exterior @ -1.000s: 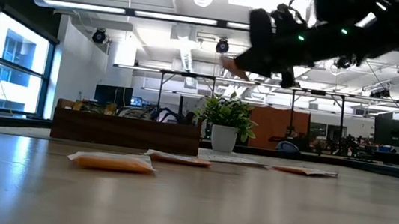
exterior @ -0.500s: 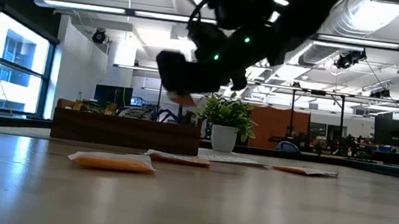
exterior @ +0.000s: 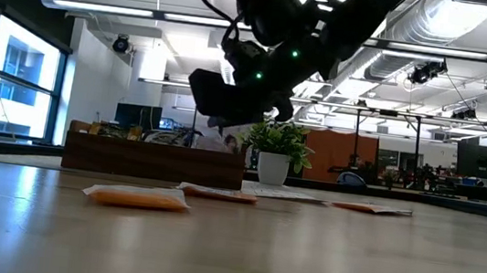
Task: Pick & Place Tea
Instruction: Put the orange tea bag into the right section of the wooden organizer
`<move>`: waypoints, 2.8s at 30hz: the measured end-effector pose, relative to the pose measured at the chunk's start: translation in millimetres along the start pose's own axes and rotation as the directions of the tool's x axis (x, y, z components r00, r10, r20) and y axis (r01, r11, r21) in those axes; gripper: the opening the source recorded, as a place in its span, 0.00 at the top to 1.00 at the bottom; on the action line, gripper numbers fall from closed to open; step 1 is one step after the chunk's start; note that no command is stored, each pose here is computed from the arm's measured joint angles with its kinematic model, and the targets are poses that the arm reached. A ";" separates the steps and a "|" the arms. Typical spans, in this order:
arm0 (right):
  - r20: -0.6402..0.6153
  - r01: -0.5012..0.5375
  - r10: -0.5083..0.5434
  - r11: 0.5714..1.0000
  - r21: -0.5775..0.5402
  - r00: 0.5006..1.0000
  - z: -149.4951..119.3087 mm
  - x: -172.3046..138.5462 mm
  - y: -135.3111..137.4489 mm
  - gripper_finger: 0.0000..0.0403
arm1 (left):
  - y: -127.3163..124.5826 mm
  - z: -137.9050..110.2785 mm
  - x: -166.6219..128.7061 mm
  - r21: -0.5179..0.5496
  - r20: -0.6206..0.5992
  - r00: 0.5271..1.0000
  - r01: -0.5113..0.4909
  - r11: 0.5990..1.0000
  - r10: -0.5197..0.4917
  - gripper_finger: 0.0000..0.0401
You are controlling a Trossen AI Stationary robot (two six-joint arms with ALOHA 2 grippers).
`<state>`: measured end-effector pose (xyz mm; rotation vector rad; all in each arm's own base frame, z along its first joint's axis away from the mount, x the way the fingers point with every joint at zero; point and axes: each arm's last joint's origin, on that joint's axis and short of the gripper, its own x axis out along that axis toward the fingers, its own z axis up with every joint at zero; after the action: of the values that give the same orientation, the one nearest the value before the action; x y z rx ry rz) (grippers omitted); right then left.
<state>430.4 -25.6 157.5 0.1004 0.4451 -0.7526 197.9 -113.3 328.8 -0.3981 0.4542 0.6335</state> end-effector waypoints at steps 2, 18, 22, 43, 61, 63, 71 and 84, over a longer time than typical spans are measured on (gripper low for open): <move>0.009 0.014 -0.014 1.000 0.006 1.000 1.2 1.1 -1.6 0.76 | -0.1 0.0 0.0 -0.002 0.000 1.000 0.001 1.000 -0.001 0.69; -0.016 -0.295 0.316 0.867 -0.401 0.949 60.8 -87.4 1.4 0.70 | -0.1 -0.7 0.0 0.002 -0.023 1.000 0.008 1.000 -0.008 0.69; -0.129 -0.528 0.522 0.756 -0.387 0.843 63.2 -118.6 4.8 0.70 | -0.1 -0.7 0.0 0.002 -0.024 1.000 0.009 1.000 -0.009 0.69; -0.318 -0.755 0.685 0.582 -0.303 0.656 -45.3 -44.6 17.1 0.69 | -2.4 0.5 0.0 -0.022 -0.010 1.000 0.022 1.000 -0.023 0.69; -0.314 -0.723 0.652 0.614 -0.316 0.691 -72.6 -23.6 23.5 0.69 | -2.3 0.5 0.0 -0.020 -0.008 1.000 0.021 1.000 -0.021 0.69; -0.319 -0.708 0.633 0.609 -0.358 0.706 -74.2 -27.9 26.4 0.69 | -2.3 0.5 0.0 -0.020 -0.008 1.000 0.021 1.000 -0.021 0.69; -0.363 -0.741 0.647 0.567 -0.360 0.671 -54.7 -38.6 37.4 0.69 | -2.1 0.3 0.0 -0.018 -0.012 1.000 0.021 1.000 -0.021 0.69; -0.440 -0.694 0.543 0.627 -0.354 0.715 -84.9 -24.1 39.4 0.70 | -2.0 0.2 0.0 -0.017 -0.014 1.000 0.021 1.000 -0.021 0.69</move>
<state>411.7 39.3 88.4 -0.1243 0.8274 0.1085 199.3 -114.7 329.4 -0.4230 0.4579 0.6148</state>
